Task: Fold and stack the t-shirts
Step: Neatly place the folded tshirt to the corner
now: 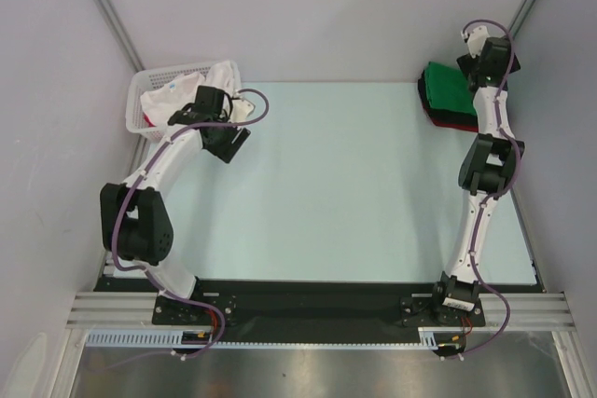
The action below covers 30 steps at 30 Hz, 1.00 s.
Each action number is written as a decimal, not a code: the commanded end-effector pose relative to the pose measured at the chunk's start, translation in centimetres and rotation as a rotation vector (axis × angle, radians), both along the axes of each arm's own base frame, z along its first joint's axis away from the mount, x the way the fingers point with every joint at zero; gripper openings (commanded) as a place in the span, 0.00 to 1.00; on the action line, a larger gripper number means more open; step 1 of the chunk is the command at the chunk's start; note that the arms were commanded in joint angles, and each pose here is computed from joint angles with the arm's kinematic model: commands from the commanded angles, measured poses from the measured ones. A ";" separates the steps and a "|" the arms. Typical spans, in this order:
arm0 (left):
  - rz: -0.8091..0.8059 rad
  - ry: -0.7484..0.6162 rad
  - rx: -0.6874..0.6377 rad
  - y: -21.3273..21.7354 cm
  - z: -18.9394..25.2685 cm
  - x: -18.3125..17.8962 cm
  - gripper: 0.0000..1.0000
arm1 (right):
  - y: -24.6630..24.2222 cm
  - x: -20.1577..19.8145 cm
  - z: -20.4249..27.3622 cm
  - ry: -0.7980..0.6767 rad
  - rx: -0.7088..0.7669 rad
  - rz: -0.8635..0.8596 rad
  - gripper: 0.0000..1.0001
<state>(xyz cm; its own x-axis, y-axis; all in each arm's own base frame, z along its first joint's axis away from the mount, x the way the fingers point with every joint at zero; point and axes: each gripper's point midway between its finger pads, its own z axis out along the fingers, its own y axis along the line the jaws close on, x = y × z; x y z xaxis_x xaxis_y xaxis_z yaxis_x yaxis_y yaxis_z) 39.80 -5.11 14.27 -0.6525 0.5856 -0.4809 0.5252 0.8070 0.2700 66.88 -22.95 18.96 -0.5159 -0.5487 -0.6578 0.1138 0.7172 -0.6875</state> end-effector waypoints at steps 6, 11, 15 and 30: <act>0.017 -0.035 0.015 0.6 1.6 0.8 0.72 | -0.5 0.2 8.2 -0.259 0.002 -0.092 1.00; 0.016 -0.049 0.006 0.5 2.0 0.8 0.72 | 5.8 -0.3 7.0 -0.158 0.226 0.055 1.00; 0.010 -0.054 -0.009 0.3 2.1 0.5 0.72 | 11.7 -2.3 4.5 -0.041 0.354 0.120 0.95; -0.034 -0.111 -0.007 0.6 2.7 -1.7 0.72 | 18.2 -6.7 -2.9 0.081 0.945 0.172 0.78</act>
<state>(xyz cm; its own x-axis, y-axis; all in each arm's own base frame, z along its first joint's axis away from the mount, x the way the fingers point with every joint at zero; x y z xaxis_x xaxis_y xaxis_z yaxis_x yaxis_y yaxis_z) 37.85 -4.68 15.47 -0.6142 0.6024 -0.5097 0.5297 0.7935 0.2995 61.69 -8.75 14.43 -0.5513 0.0012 -0.8343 0.0190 0.9998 -0.0112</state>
